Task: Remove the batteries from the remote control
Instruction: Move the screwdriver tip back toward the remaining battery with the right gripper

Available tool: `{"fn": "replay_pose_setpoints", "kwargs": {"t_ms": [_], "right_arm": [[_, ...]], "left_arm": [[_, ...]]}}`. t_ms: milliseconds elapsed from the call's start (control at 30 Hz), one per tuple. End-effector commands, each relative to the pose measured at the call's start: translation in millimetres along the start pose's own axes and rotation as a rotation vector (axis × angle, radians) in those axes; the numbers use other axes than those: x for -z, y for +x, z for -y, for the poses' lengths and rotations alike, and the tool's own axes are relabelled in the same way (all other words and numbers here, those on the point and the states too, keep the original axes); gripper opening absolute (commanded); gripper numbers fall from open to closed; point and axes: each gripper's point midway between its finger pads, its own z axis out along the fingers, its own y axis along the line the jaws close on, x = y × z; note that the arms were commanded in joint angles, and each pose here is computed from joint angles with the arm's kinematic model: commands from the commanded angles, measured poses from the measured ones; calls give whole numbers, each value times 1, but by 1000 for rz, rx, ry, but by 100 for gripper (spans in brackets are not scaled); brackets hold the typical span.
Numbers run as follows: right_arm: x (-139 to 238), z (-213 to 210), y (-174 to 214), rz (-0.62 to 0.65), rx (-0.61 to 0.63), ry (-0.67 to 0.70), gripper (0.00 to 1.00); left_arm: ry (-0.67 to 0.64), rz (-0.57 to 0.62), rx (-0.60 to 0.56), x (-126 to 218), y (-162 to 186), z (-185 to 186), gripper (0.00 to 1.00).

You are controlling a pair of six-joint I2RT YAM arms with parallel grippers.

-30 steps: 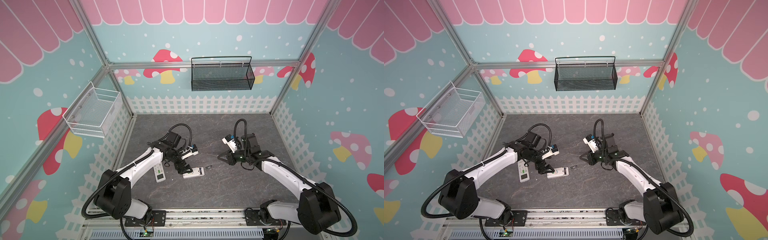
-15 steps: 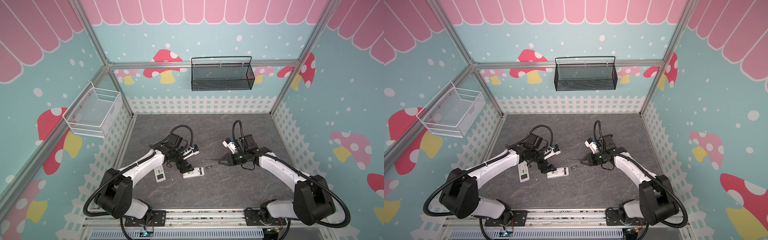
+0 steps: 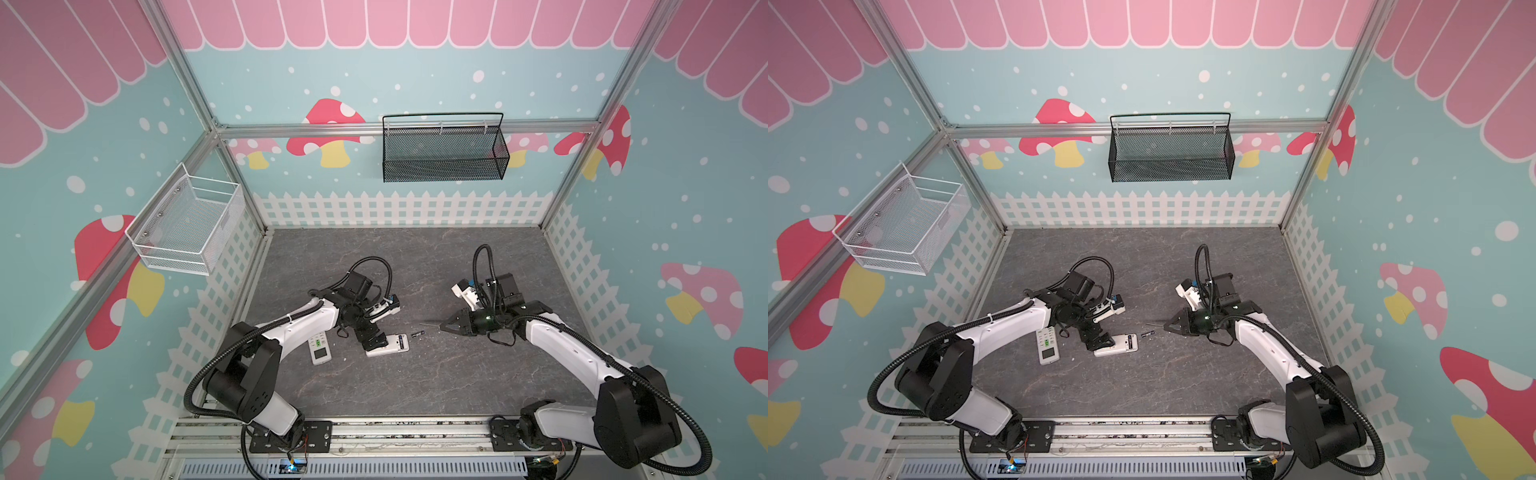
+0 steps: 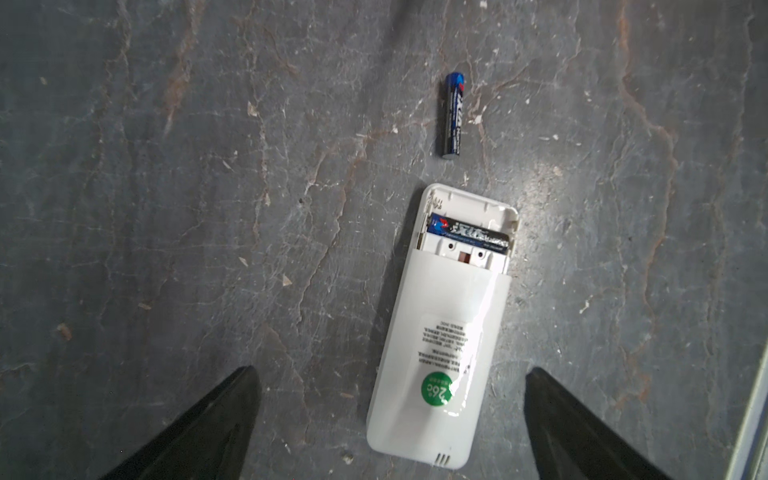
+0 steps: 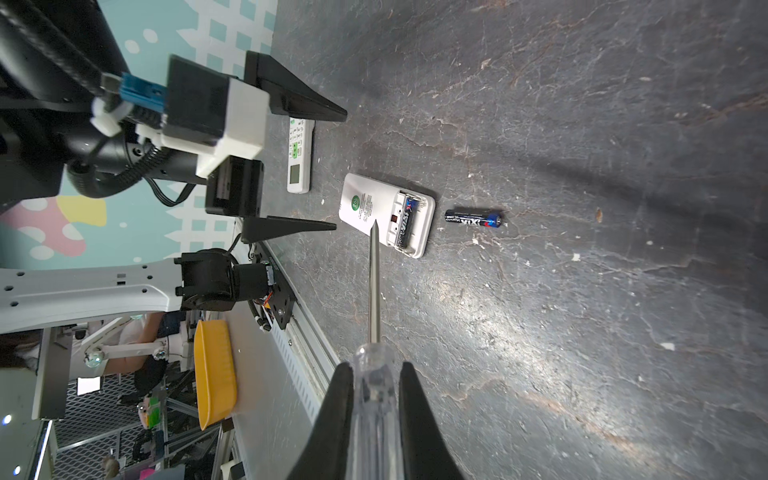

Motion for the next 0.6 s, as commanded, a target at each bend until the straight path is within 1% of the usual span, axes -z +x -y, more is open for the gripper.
{"fn": "replay_pose_setpoints", "kwargs": {"t_ms": [0,100,300,433,500,567], "right_arm": [[-1,-4,-1,-7,3,-40,0],[-4,-2,-4,-15,-12,-42,0],[-9,-4,-6,-42,-14,-81,0],[-15,-2,-3,-73,-20,-108,0],[-19,5,-1,-90,-27,-99,0],[-24,10,3,-113,-55,-105,0]], "left_arm": [[-7,-6,-17,-5,-7,-4,99],[-20,-33,-38,-10,-10,-3,99],[4,-52,-23,-20,-9,-2,99],[23,-62,-34,-23,-11,1,99],[38,-77,-69,-28,-10,7,99],[54,-121,-138,-34,-9,20,99]]}}
